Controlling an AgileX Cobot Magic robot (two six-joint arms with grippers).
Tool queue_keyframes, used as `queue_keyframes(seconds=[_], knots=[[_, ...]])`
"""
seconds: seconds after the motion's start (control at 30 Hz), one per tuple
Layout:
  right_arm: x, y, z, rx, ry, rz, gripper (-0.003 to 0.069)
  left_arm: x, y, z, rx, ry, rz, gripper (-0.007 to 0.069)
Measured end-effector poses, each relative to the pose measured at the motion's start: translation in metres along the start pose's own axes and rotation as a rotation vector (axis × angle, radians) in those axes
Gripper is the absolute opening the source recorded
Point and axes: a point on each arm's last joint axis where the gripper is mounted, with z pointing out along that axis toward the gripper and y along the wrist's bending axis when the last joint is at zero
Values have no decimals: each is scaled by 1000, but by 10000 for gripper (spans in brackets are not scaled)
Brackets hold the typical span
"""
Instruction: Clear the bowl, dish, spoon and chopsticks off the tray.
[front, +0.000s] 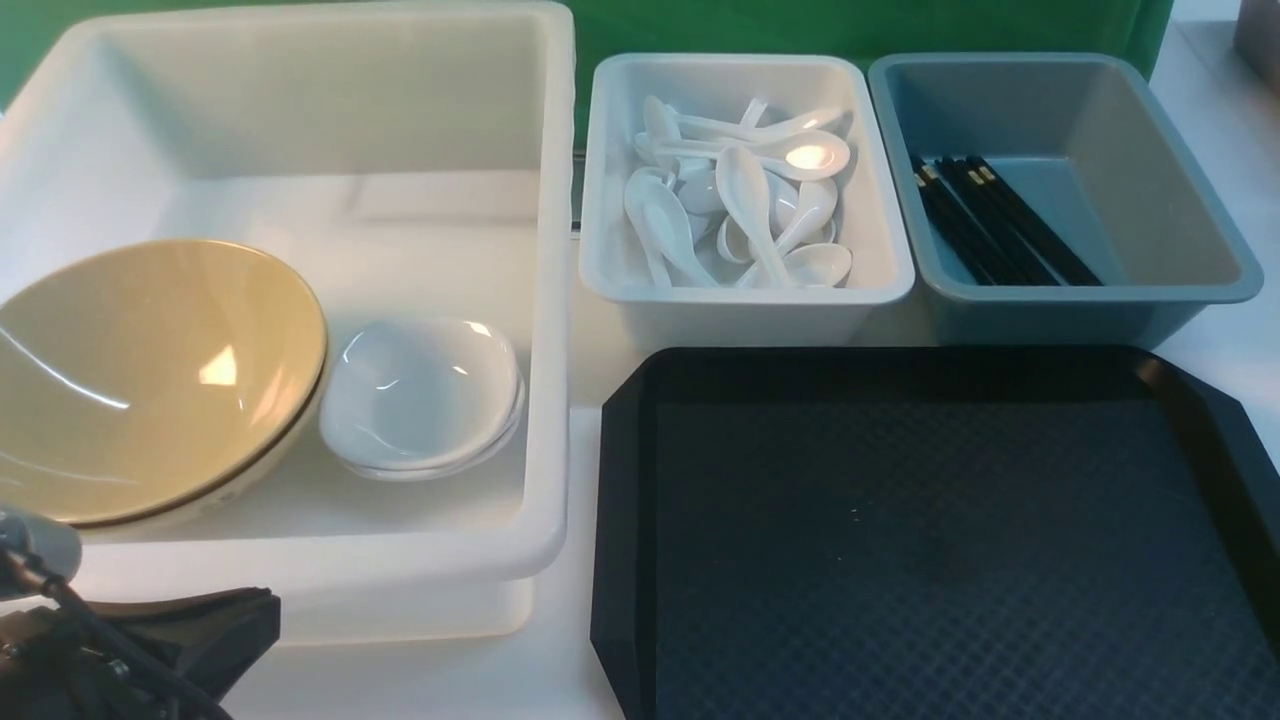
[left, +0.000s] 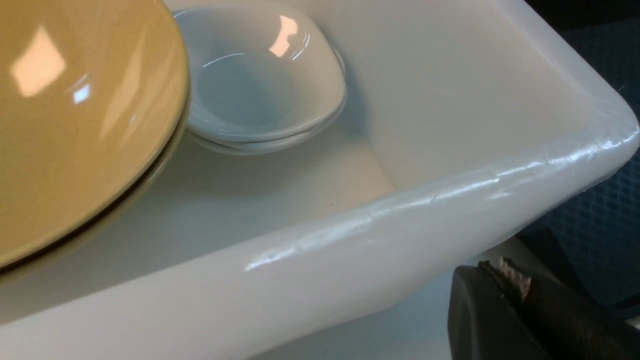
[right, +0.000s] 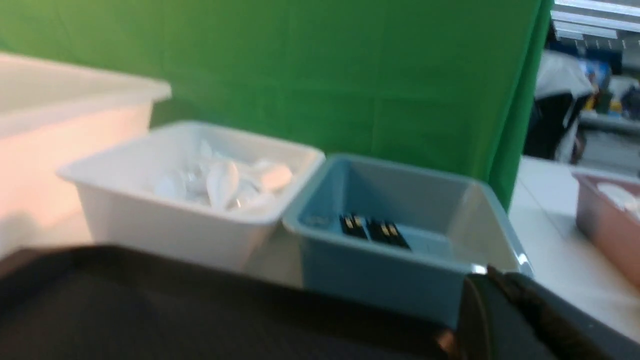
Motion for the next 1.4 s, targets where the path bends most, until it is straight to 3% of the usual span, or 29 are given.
queue_keyframes(seconds=[0.1, 0.23, 0.43, 1.1, 1.2, 1.3, 1.4], knots=[[8, -5, -1, 98, 90, 23, 37, 0, 0, 0, 2, 5, 1, -11], [14, -7, -2, 136, 164, 31, 39, 1, 0, 0, 3, 6, 1, -11], [28, -5, -5, 127, 313, 44, 41, 1, 0, 0, 4, 7, 1, -11], [28, -5, -5, 126, 317, 47, 53, 7, -3, -5, 4, -36, 12, -11], [28, -5, -5, 126, 317, 48, 58, 12, 0, -11, -60, -73, 109, -11], [28, -5, -5, 126, 317, 48, 60, 19, 7, -22, -195, -168, 235, -11], [28, -5, -5, 126, 317, 48, 62, 28, 16, -23, -299, -319, 196, -11]])
